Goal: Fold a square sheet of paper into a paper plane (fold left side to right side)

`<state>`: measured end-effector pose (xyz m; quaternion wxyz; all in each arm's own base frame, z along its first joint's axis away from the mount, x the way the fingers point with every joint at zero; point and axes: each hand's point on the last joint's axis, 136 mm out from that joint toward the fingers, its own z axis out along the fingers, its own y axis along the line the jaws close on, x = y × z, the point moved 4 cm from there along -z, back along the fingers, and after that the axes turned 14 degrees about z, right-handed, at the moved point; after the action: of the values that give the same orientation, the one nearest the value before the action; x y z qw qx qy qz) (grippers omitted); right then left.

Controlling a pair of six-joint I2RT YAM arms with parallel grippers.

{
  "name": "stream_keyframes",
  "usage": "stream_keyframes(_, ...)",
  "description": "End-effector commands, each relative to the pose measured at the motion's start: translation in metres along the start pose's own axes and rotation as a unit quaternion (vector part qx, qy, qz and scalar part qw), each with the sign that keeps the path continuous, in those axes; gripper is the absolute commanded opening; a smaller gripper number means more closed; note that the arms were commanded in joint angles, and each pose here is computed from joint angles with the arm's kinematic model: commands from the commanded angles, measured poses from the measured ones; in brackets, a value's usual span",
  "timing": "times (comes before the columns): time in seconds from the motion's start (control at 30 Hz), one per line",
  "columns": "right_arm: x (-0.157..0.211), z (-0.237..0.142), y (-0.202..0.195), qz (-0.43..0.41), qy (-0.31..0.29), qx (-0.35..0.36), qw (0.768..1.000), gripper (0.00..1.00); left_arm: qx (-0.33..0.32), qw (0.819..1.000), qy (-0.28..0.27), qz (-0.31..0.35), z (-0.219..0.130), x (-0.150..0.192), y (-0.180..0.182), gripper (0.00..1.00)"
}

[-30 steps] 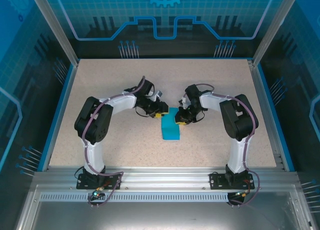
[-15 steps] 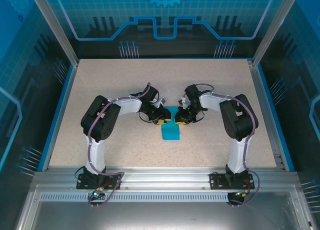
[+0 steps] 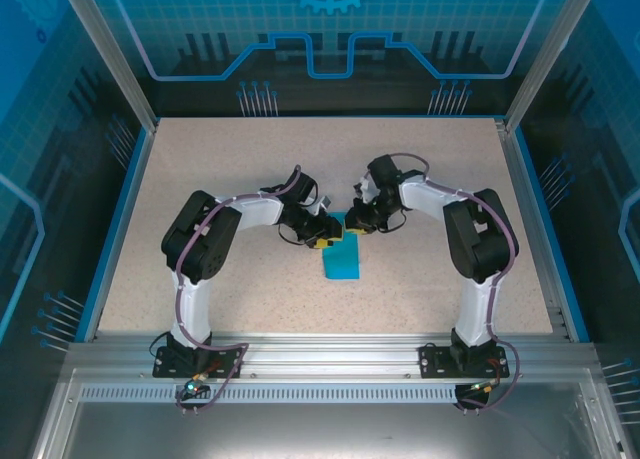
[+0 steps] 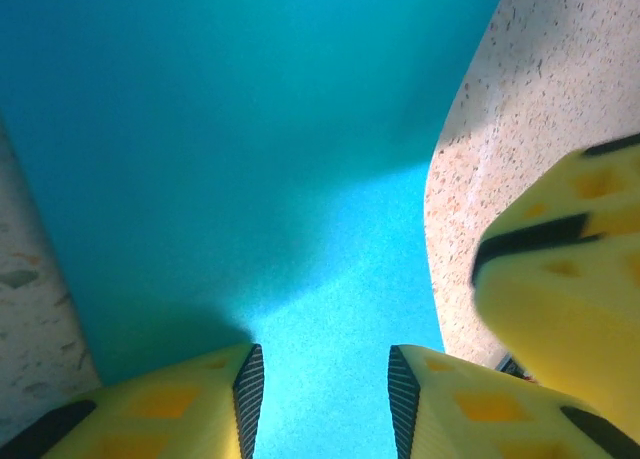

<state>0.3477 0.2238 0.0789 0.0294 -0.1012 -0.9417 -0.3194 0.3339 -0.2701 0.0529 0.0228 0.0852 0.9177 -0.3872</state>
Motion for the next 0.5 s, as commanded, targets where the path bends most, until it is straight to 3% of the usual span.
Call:
stream_keyframes(0.0, -0.012, 0.011, 0.005, 0.012, 0.006, -0.009, 1.000, 0.15, -0.024, 0.999, 0.027, -0.018, 0.013, 0.019, 0.014, 0.42)
stream_keyframes(0.47, -0.015, 0.042, -0.032, 0.042, 0.032, 0.067, 0.996, 0.16, 0.001, 0.999, -0.009, 0.031, -0.008, 0.010, -0.014, 0.45)
